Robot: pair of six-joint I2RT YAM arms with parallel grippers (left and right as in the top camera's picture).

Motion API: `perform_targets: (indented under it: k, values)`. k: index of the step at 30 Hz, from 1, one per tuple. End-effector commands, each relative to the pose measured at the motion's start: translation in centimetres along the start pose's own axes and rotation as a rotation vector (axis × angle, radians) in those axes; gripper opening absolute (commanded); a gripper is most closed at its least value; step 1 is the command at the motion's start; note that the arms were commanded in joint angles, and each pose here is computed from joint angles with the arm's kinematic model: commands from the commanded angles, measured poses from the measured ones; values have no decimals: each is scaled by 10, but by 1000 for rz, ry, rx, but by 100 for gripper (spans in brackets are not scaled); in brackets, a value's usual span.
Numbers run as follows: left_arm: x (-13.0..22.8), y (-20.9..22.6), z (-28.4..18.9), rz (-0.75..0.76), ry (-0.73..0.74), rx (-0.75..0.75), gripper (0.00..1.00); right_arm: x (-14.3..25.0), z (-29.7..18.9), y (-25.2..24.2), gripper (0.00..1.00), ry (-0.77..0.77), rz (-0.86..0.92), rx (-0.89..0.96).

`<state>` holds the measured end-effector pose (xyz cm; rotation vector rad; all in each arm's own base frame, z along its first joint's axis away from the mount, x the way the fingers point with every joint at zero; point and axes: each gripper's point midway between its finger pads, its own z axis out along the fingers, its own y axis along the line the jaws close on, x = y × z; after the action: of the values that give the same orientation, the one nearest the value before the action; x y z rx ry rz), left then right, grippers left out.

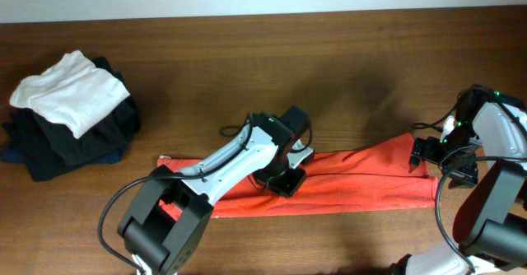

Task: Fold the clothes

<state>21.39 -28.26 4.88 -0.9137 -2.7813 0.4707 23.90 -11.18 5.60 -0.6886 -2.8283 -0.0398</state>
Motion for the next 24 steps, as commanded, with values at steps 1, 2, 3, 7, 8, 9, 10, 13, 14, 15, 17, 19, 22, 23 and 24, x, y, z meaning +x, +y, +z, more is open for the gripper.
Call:
perform_targets:
  k: [1,2,3,7,8,9,10,13,14,15,17,19,22,23,24]
  values:
    - [-34,27,-17,-21,-168,-196,6,2,-2,0,96,-4,9,-11]
    - [-40,27,-18,-15,-193,-199,10,2,-2,0,96,-2,9,-11]
    - [-49,26,-20,-6,-227,-195,13,3,-2,0,96,0,9,-11]
    - [-64,25,-23,8,-289,-197,17,3,-2,1,96,0,9,-15]
    - [-66,24,-24,10,-298,-196,18,3,-2,1,96,0,9,-15]
    - [-66,24,-24,11,-300,-196,18,3,-2,1,96,0,9,-15]
    - [-66,26,-24,9,-300,-202,18,3,-2,1,96,0,9,-15]
    - [-65,33,-30,-5,-303,-233,5,3,-2,1,100,0,9,-15]
    - [-65,35,-35,-14,-307,-233,4,2,-2,1,100,-1,9,-15]
    - [-64,39,-45,-43,-320,-232,4,2,-2,1,99,-1,9,-15]
    - [-62,51,-73,-97,-365,-230,4,1,-2,1,99,-6,-20,-18]
    - [-54,69,-108,-158,-424,-233,4,-3,-1,4,99,-23,-60,-35]
    - [-38,90,-146,-232,-485,-240,6,-8,4,5,99,-44,-98,-36]
    - [-30,98,-158,-262,-503,-244,8,-11,7,5,99,-57,-109,-36]
    - [-22,106,-169,-293,-518,-248,9,-14,10,5,99,-73,-125,-35]
